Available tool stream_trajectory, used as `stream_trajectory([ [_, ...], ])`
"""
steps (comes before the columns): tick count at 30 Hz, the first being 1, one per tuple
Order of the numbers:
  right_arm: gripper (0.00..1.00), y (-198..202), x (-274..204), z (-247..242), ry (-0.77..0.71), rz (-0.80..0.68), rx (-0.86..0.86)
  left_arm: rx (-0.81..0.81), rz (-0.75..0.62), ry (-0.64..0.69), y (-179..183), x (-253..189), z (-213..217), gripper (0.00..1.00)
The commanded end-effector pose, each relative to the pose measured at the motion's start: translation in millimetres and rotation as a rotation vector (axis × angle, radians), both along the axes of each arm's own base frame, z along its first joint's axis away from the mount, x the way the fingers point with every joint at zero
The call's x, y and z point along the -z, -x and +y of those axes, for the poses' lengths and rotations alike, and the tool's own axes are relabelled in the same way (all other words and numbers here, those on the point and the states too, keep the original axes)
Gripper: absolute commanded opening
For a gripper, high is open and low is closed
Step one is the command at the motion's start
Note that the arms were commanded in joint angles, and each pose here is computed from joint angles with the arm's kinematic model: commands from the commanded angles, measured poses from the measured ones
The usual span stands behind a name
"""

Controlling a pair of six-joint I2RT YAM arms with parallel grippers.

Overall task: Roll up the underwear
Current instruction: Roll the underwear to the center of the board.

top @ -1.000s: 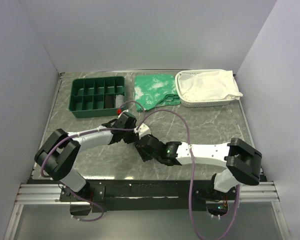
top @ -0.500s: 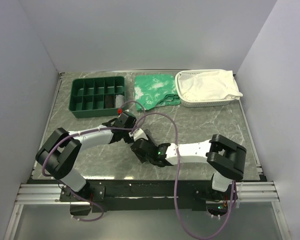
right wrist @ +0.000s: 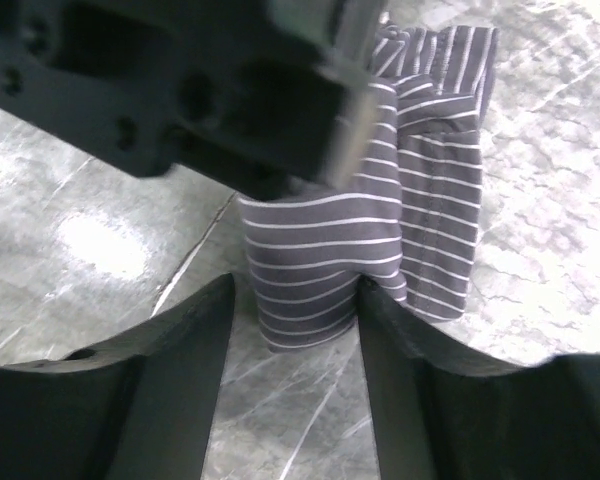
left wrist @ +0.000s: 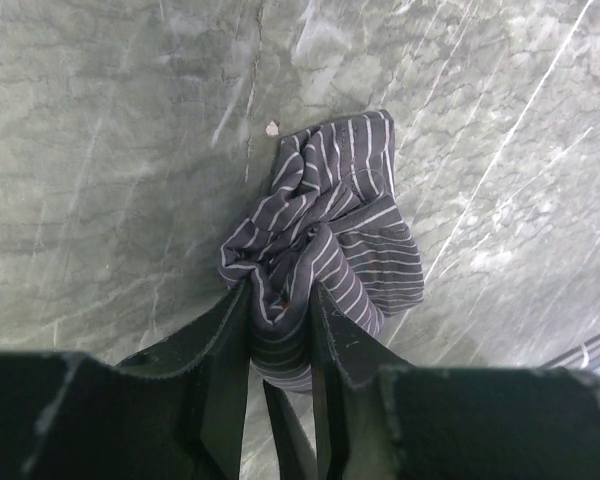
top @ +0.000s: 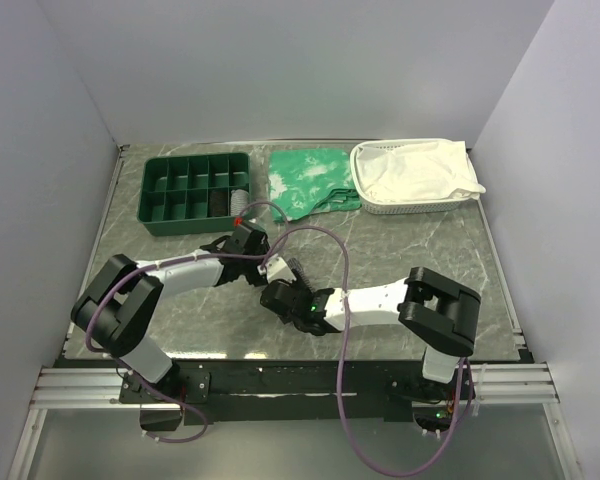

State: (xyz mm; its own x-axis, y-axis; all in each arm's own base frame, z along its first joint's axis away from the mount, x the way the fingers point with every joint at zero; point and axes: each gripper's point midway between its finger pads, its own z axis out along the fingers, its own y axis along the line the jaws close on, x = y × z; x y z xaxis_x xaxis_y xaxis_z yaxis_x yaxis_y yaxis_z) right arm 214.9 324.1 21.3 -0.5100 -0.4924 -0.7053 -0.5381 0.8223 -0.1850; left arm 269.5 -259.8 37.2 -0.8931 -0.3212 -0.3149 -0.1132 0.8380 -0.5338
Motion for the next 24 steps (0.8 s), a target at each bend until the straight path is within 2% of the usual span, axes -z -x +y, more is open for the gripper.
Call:
stream_trajectory([
  [1,0.56,8,30,-15,0.047,0.065,0.023,0.046,0.098,-0.061,24,27,18,0.27],
  [2,0.53,9,29,-14,0.038,0.067,0.019,0.043,0.098,-0.059,22,27,19,0.27],
  [6,0.29,14,26,-11,0.009,0.080,-0.004,0.035,0.087,-0.053,17,24,23,0.28],
  [9,0.19,21,25,-4,-0.015,0.117,-0.047,0.015,0.072,-0.045,11,20,26,0.36],
  [11,0.16,28,27,1,-0.044,0.162,-0.078,-0.019,0.057,-0.053,6,16,32,0.43],
  [13,0.14,30,25,1,-0.073,0.191,-0.081,-0.060,0.032,-0.045,3,8,38,0.57],
  [16,0.13,39,24,4,-0.137,0.267,-0.107,-0.121,-0.011,-0.027,-4,-4,48,0.71],
  [18,0.13,45,16,16,-0.210,0.310,-0.144,-0.170,-0.051,-0.015,-12,-16,54,0.76],
  [24,0.14,49,7,29,-0.302,0.401,-0.199,-0.260,-0.112,0.010,-16,-32,64,0.79],
])
